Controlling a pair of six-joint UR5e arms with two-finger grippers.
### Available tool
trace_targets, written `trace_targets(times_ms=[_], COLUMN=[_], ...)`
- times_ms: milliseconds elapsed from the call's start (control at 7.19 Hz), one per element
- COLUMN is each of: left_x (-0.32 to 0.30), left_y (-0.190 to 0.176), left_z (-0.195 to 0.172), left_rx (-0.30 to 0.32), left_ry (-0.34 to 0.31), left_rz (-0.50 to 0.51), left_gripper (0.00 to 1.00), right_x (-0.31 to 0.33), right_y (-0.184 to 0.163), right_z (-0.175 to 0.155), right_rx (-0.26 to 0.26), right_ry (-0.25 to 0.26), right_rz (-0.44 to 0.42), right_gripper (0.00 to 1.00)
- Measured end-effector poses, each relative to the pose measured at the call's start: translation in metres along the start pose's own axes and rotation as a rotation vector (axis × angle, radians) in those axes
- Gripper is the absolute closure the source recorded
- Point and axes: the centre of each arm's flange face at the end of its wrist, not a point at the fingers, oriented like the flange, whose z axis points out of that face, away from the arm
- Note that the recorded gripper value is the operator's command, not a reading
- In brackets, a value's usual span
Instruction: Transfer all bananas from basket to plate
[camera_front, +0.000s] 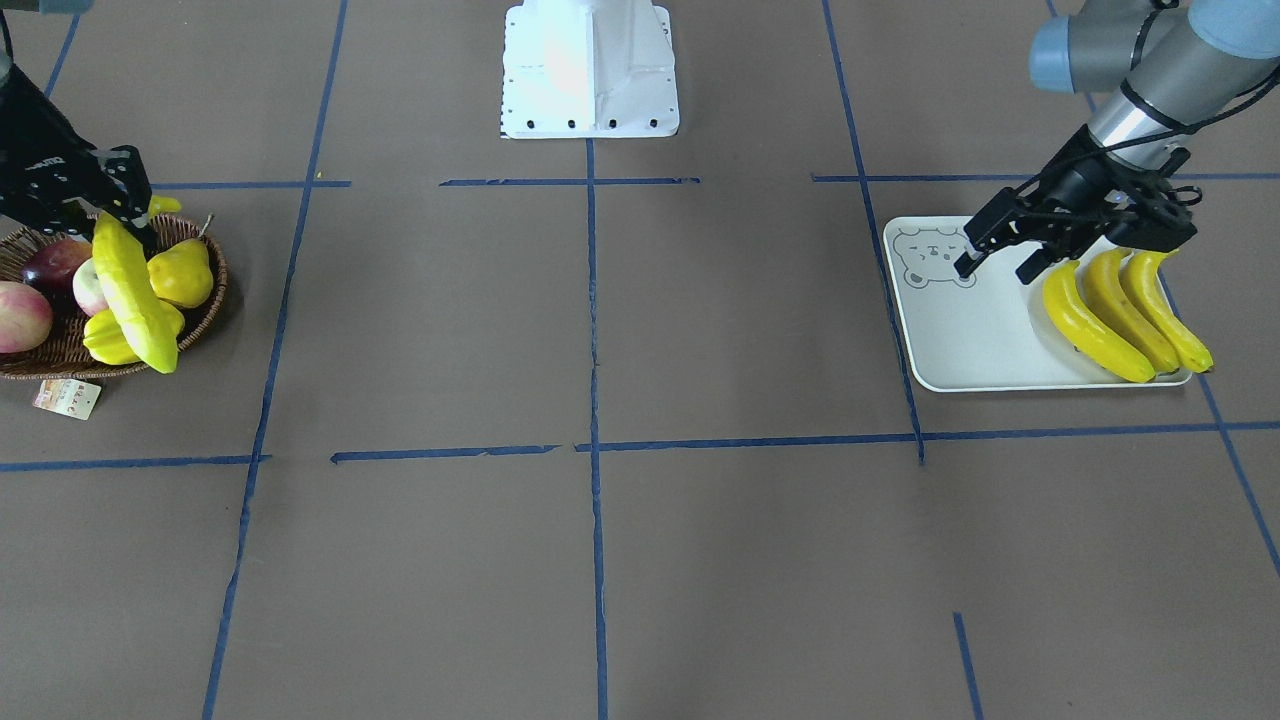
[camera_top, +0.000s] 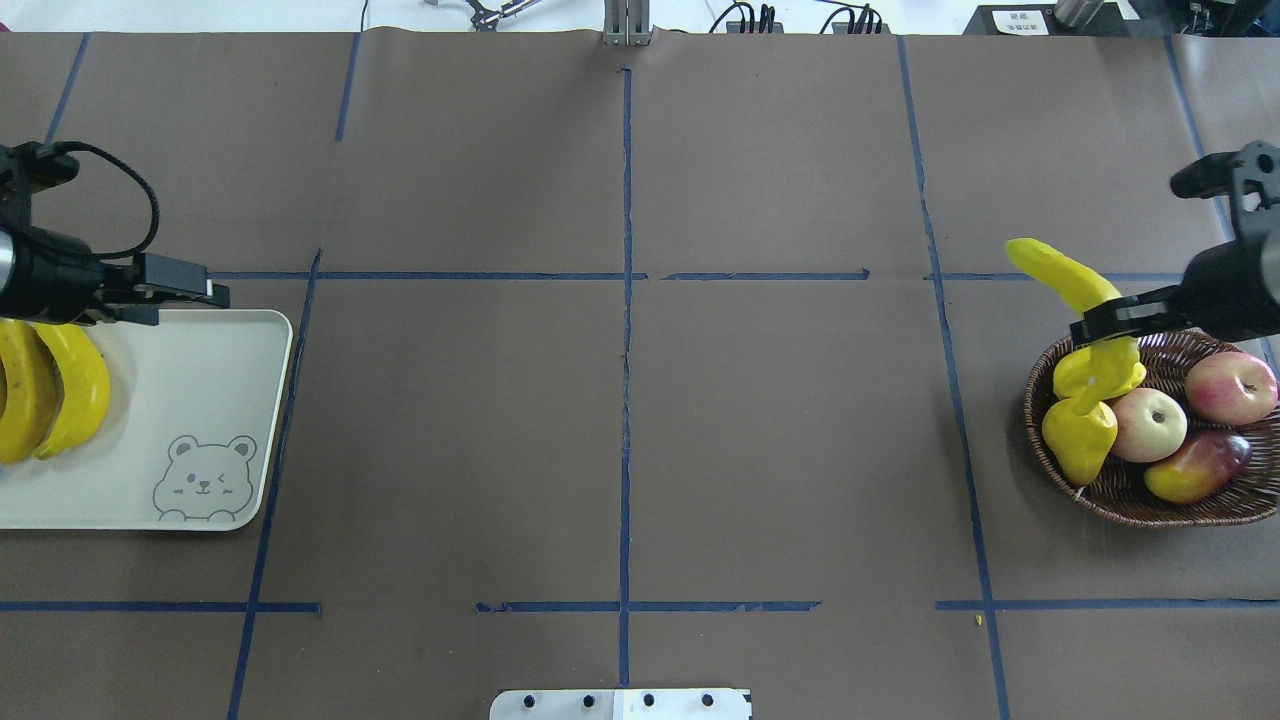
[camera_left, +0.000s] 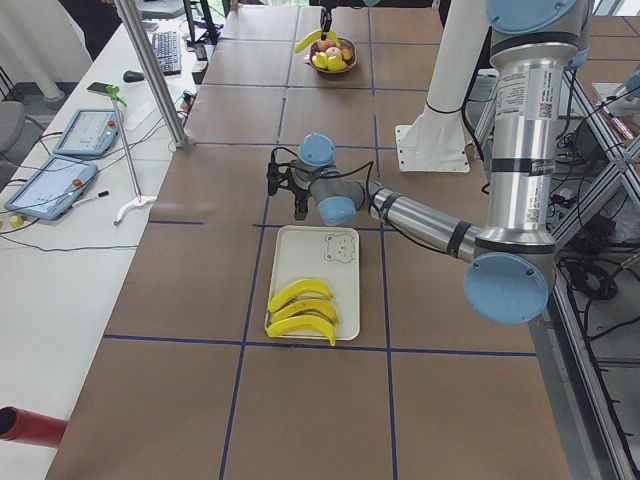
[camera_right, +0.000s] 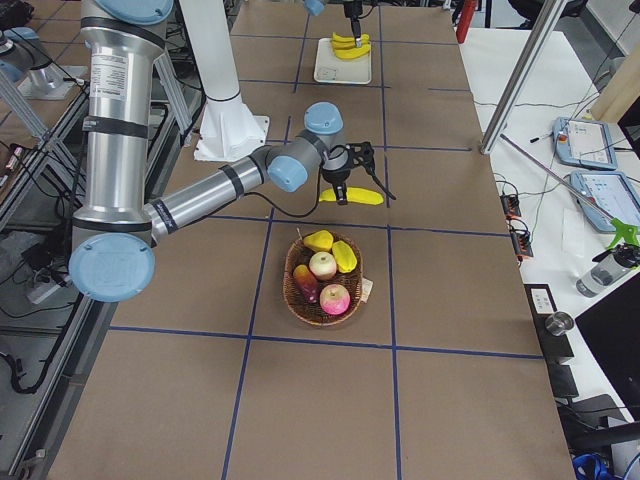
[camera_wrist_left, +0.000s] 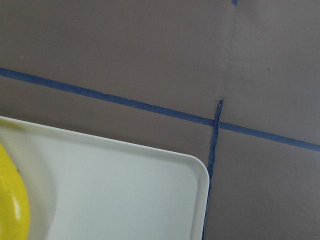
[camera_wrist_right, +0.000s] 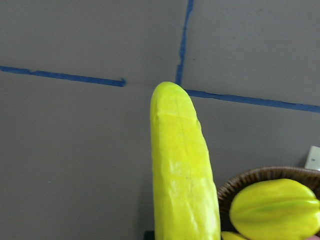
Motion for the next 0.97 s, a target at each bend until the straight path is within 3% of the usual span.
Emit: trace_targets(times_ms=[417, 695, 973], left_x=[0.109, 0.162, 0.2], left_y=[-0.002, 0.007, 0.006], left_z=[0.023, 0.032, 0.035], left_rx=[-0.037, -0.081, -0.115], left_ry=[0.136, 0.189, 0.189], left_rz=[-0.084, -0.186, -0.346], left_gripper=[0.0, 0.0, 0.0], right_x=[-0.126, -0.21, -0.284], right_y=[-0.021, -0.016, 0.0], right_z=[0.03, 0.042, 0.044], right_rx=[0.01, 0.061, 0.136], right_ry=[-0.113, -0.172, -0.232], right_rz=[0.044, 0.115, 0.173], right_gripper=[0.94, 0.94, 0.95])
